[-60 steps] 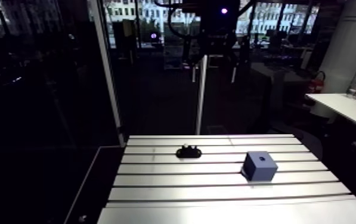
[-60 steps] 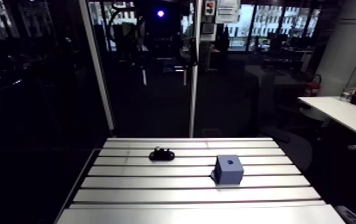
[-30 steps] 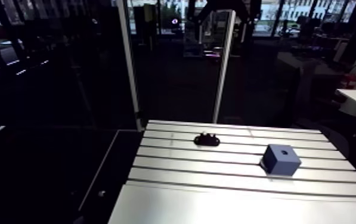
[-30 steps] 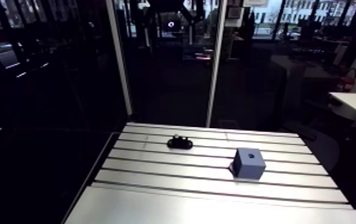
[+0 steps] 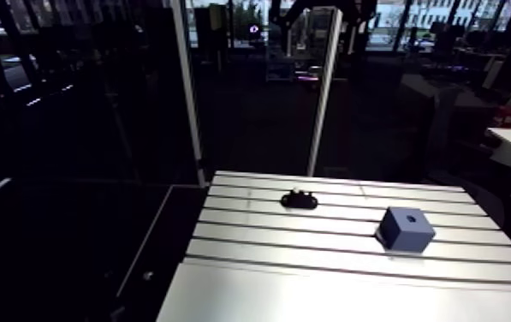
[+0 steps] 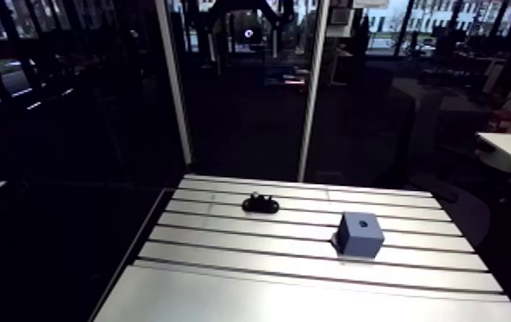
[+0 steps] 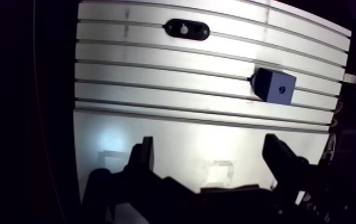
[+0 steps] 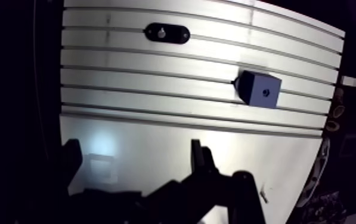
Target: Pick up the M10 bolt and insert it into the hex recess until seated.
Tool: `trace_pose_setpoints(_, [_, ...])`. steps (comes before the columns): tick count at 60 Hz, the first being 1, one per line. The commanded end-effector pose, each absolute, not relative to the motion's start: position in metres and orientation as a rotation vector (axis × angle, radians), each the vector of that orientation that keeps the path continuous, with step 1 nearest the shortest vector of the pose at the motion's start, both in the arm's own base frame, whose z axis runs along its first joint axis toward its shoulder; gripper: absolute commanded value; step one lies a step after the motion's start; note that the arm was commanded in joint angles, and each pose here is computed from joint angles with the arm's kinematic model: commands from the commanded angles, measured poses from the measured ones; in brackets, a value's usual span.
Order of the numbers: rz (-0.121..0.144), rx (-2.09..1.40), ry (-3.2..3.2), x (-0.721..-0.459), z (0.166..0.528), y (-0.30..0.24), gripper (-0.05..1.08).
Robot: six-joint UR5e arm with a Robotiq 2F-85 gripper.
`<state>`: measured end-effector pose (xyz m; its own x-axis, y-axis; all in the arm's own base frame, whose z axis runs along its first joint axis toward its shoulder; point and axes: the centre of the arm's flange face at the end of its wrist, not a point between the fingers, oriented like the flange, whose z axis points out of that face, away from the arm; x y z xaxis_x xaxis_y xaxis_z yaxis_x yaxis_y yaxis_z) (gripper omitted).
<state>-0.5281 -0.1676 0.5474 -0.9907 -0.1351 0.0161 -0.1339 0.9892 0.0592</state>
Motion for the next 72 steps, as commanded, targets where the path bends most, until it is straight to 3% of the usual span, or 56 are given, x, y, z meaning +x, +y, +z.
trace_pose_setpoints(1, [-0.103, 0.206, -3.110, -0.527, 0.544, -0.166, 0.01])
trace_pose_setpoints(15, [-0.117, 0.157, -3.059, -0.541, 0.505, -0.150, 0.01])
trace_pose_setpoints(49, [-0.111, 0.130, -2.952, -0.567, 0.428, -0.147, 0.01])
trace_pose_setpoints(56, [-0.102, 0.119, -2.927, -0.573, 0.413, -0.148, 0.01])
trace_pose_setpoints(61, [-0.082, 0.106, -2.904, -0.579, 0.407, -0.148, 0.01])
trace_pose_setpoints(72, [-0.082, 0.083, -2.940, -0.585, 0.382, -0.150, 0.01])
